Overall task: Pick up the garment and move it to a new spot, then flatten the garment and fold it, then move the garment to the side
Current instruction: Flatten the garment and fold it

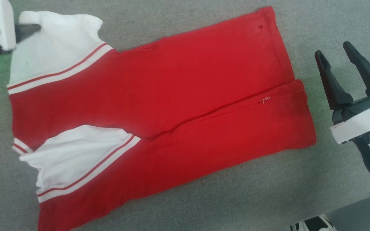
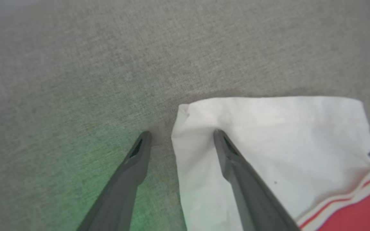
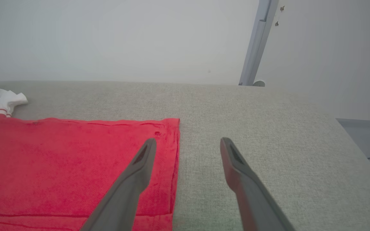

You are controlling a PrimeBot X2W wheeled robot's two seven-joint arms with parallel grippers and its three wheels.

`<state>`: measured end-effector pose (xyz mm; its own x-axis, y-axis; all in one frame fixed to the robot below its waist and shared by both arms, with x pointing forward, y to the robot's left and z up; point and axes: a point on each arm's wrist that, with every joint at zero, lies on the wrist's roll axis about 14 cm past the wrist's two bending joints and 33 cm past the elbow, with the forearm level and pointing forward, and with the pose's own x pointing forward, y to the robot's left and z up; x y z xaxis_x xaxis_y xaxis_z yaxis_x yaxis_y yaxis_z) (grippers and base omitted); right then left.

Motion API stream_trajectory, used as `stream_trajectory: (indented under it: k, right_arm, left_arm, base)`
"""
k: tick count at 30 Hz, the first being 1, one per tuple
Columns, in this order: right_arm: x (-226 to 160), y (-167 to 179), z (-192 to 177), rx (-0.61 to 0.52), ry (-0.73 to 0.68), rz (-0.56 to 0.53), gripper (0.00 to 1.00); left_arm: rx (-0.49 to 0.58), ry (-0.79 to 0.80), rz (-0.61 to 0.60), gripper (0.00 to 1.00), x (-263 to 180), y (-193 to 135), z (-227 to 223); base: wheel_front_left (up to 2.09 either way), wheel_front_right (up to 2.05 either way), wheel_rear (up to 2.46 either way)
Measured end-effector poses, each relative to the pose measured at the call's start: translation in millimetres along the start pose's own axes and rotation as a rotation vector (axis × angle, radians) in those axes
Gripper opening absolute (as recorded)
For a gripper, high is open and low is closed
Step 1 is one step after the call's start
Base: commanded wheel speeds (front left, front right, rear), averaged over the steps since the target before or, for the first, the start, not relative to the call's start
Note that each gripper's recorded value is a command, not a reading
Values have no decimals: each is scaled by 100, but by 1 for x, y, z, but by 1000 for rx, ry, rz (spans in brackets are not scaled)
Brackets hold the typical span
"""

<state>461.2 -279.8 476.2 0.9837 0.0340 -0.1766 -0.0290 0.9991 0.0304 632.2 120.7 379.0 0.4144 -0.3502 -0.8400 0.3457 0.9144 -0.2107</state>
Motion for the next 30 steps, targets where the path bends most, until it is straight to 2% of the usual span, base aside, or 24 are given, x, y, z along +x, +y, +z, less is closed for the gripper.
stream_trajectory:
  k: [2,3,4,5,10,15,25,29,30]
  right_arm:
    - [1,-2,-4,-4,19,-1,100]
    - [3,-3,-5,-9,25,-1,100]
    - [4,-4,-6,-12,38,2,100]
    - [6,-4,-7,-21,54,8,100]
    - [29,3,-5,-49,135,65,100]
    - [60,9,-10,-106,291,116,100]
    - [96,15,-50,-129,654,142,100]
    - [105,18,-61,-118,715,144,100]
    - [108,20,-62,-108,718,147,58]
  left_arm:
    - [-26,37,-36,100,5,-6,-2]
    - [-34,53,-45,72,7,-7,-2]
    - [-31,67,-52,19,7,-7,-2]
    - [-29,75,-57,0,8,-8,-2]
    - [-36,69,-91,0,13,-14,-2]
    - [-34,51,-104,0,14,-15,-1]
    - [9,11,-135,0,8,-24,-2]
    - [26,-1,-145,0,8,-27,-3]
    - [28,-4,-147,0,7,-28,-3]
  base:
    - [0,0,0]
    - [0,0,0]
    - [0,0,0]
    - [0,0,0]
    - [0,0,0]
    - [0,0,0]
    - [0,0,0]
    - [0,0,0]
    - [0,0,0]
